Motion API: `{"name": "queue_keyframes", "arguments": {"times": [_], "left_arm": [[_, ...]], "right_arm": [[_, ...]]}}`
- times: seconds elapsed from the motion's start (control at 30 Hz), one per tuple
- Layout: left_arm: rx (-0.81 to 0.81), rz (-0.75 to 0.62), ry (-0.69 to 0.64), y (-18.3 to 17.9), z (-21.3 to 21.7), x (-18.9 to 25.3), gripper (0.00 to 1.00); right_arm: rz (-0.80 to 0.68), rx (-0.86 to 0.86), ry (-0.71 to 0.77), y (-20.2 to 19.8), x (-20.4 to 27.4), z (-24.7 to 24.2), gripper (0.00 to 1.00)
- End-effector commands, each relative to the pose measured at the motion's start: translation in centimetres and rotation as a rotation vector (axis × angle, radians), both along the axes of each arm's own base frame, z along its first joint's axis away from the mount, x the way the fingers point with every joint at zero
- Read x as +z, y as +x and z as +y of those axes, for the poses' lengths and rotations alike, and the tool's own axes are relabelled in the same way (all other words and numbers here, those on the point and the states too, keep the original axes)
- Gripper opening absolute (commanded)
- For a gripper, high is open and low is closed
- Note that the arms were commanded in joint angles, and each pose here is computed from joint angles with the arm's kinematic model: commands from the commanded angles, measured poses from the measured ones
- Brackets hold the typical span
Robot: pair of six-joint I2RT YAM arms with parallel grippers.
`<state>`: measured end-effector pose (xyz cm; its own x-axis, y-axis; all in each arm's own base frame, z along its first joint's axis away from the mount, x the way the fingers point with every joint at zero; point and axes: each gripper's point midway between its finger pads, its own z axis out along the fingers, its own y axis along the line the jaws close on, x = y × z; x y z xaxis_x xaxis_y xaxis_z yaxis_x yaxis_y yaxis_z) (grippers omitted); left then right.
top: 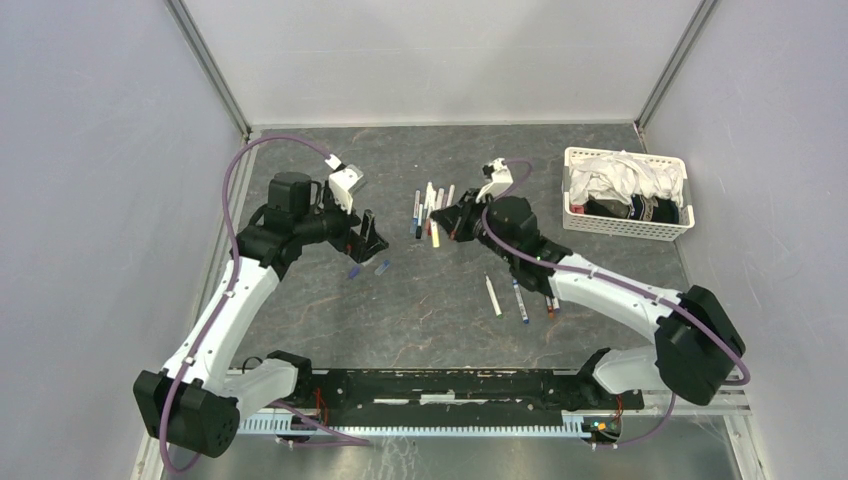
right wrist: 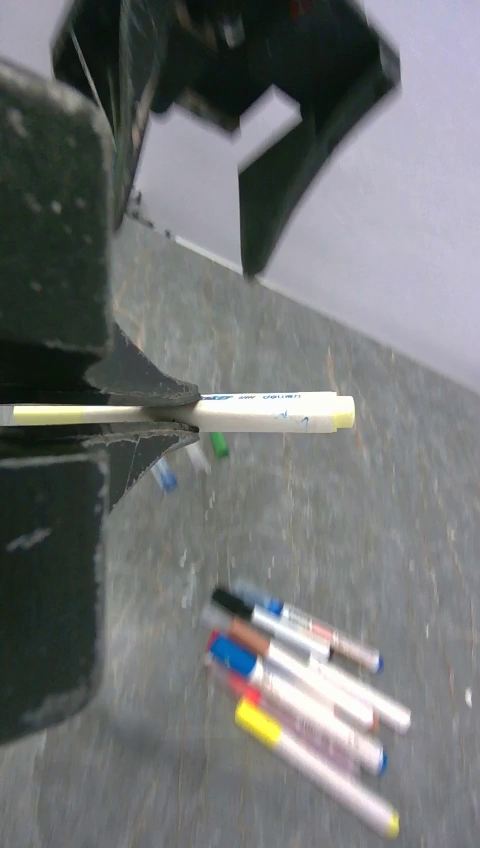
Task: Open the pen caps
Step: Pick up the pen from the center of the board.
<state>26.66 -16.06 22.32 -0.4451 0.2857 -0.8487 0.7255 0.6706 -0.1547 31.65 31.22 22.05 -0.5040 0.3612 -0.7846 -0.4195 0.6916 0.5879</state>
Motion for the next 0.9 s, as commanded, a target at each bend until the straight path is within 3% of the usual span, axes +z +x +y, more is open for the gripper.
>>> {"name": "queue_keyframes", "arguments": {"times": [0.0,0.4,0.73,0.87], "left_arm": [[-0.072,0.028,-0.220,-0.5,-3.1,2.8,1.00],[-0.230,0.144,-0.346,-2.7,-5.6,3.5,0.96],[-0.345,0.230,-0.368,-4.0,-7.4,2.4,0.78],[-0.369,0.237,-0.363,-4.2,-8.1,2.4,0.64]], "right_arm": [[-0.100,-0.059,0.190,-1.6,5.4,1.7,0.00],[-0.143,-0.080,0.299,-4.0,9.0,4.7,0.00],[-0.153,-0.081,0.294,-4.4,9.2,5.5,0.00],[-0.155,-0.083,0.299,-4.6,9.0,5.7,0.00]]}}
